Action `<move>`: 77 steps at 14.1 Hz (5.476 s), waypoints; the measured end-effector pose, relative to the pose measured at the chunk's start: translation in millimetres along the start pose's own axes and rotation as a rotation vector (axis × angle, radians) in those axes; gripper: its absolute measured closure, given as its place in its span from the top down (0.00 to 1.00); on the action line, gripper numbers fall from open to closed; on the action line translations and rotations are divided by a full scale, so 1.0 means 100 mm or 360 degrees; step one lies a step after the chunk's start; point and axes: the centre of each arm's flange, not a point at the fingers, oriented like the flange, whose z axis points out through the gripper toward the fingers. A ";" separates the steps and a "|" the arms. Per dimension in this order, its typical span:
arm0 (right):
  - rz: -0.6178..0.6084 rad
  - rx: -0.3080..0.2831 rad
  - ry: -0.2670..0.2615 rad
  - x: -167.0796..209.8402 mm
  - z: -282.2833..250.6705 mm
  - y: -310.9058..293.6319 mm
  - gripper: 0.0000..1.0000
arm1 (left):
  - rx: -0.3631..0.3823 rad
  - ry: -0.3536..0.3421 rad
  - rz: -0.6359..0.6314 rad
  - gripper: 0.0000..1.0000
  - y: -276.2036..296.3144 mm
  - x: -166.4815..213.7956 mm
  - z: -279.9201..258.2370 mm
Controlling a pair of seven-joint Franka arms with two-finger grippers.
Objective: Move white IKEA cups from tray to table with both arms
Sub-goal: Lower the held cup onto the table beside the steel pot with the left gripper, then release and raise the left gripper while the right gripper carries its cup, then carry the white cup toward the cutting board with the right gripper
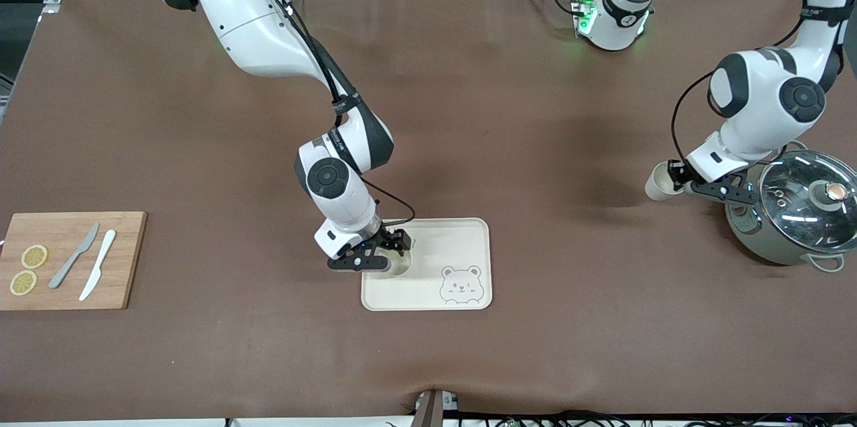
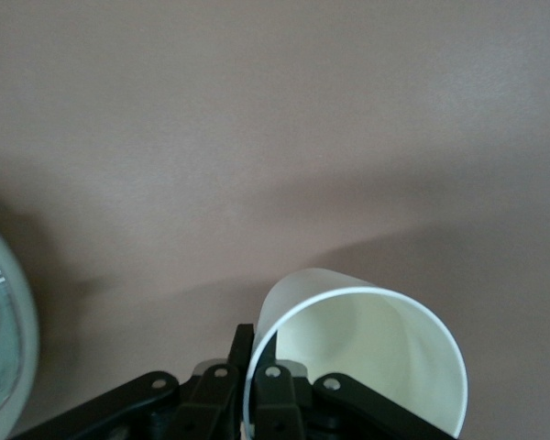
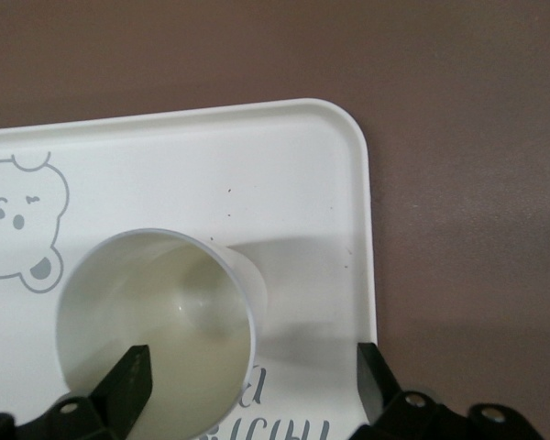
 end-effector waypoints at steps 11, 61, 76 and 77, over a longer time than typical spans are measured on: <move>0.0001 -0.0002 0.0002 0.00 0.00 0.01 0.23 | -0.0036 0.0115 -0.0006 0.04 0.17 0.12 0.55; -0.0912 -0.0017 -0.0241 1.18 -1.56 3.70 0.04 | -0.0049 0.0028 -0.0220 1.00 0.37 1.03 -3.42; -0.0928 -0.0045 -0.0253 1.07 -0.60 4.11 0.04 | -0.0050 0.0042 -0.0304 1.00 0.47 0.95 -3.58; -0.0929 -0.0047 -0.0250 1.07 -0.58 4.11 0.04 | -0.0039 0.0037 -0.0297 1.00 0.49 0.96 -3.57</move>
